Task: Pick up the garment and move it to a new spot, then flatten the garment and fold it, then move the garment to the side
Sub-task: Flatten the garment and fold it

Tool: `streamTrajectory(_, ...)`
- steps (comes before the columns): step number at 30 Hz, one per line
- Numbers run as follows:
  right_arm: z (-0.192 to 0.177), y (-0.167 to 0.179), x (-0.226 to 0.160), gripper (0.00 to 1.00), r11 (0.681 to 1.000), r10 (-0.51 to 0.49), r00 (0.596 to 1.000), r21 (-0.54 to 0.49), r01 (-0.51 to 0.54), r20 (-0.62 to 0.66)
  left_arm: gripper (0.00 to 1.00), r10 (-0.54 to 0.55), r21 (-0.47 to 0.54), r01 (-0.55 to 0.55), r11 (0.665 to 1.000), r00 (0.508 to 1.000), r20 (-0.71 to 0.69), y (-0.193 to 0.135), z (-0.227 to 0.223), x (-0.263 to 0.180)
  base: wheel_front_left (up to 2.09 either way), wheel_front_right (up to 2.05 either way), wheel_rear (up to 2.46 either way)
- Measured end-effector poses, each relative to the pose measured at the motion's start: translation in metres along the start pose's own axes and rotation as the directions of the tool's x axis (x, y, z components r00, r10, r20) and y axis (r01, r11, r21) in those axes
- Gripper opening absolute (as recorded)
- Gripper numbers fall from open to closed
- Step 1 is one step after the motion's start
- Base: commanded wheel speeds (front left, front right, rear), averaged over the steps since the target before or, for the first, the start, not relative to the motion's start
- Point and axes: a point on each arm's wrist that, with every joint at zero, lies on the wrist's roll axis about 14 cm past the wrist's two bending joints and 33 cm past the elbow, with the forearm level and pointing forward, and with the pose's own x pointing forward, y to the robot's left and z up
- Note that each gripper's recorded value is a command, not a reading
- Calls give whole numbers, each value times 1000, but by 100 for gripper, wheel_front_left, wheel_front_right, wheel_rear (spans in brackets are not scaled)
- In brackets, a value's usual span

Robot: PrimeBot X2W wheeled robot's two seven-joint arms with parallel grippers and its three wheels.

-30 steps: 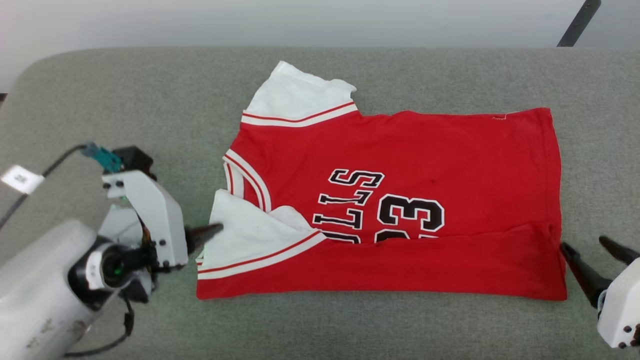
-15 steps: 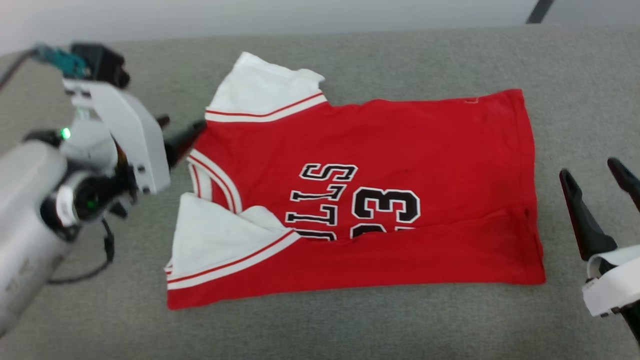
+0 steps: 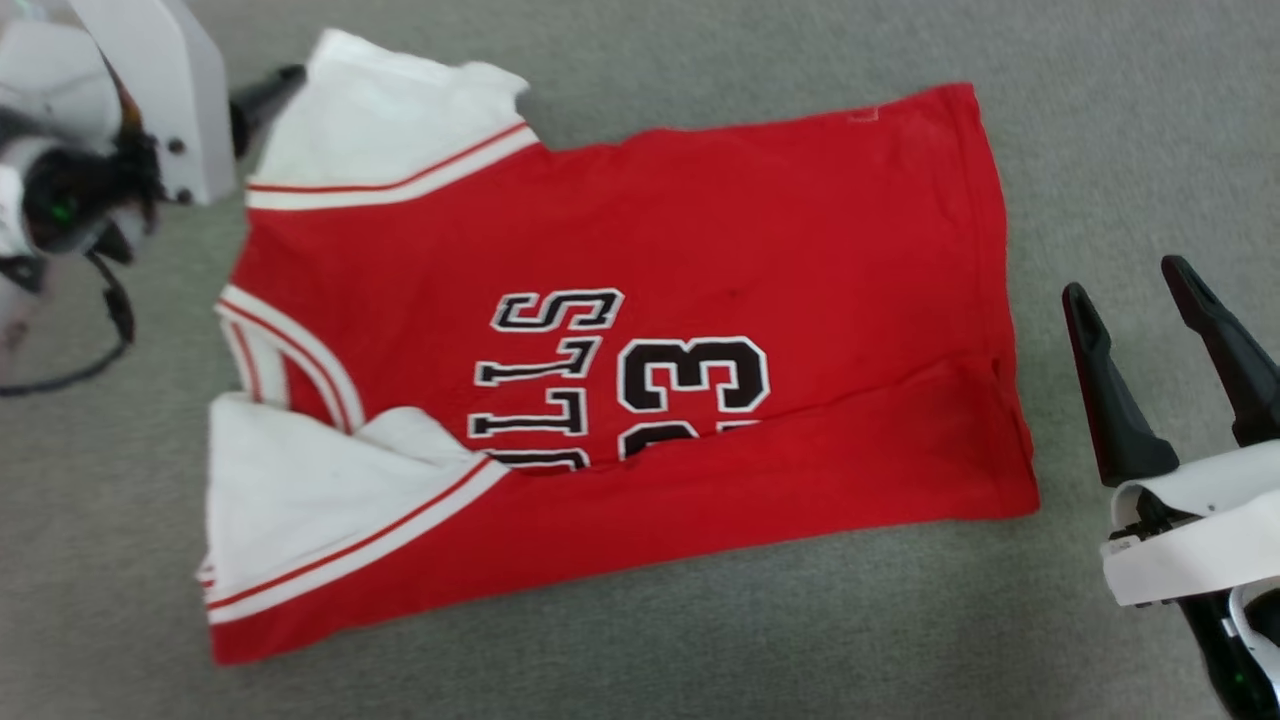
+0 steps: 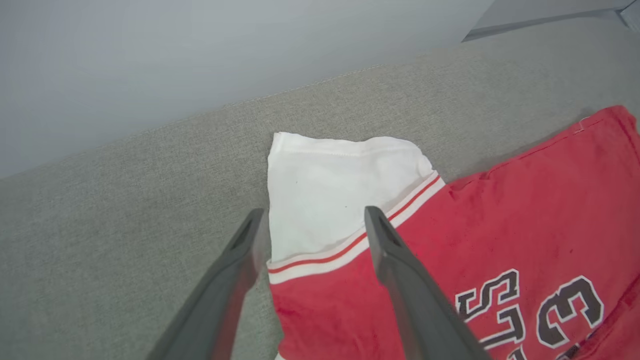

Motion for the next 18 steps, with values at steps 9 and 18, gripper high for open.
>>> streamTrajectory(9, -41, -11, 3, 100, 998, -48, 994, 32, 51, -94, 100, 9, 7, -8, 1000, 993, -120, 15, -10, 63, 0, 0, 0)
streamTrajectory(18, -73, -17, 9, 100, 997, -64, 984, 38, 71, -167, 100, 13, -15, -17, 1000, 975, -220, 20, -37, 118, 0, 0, 0)
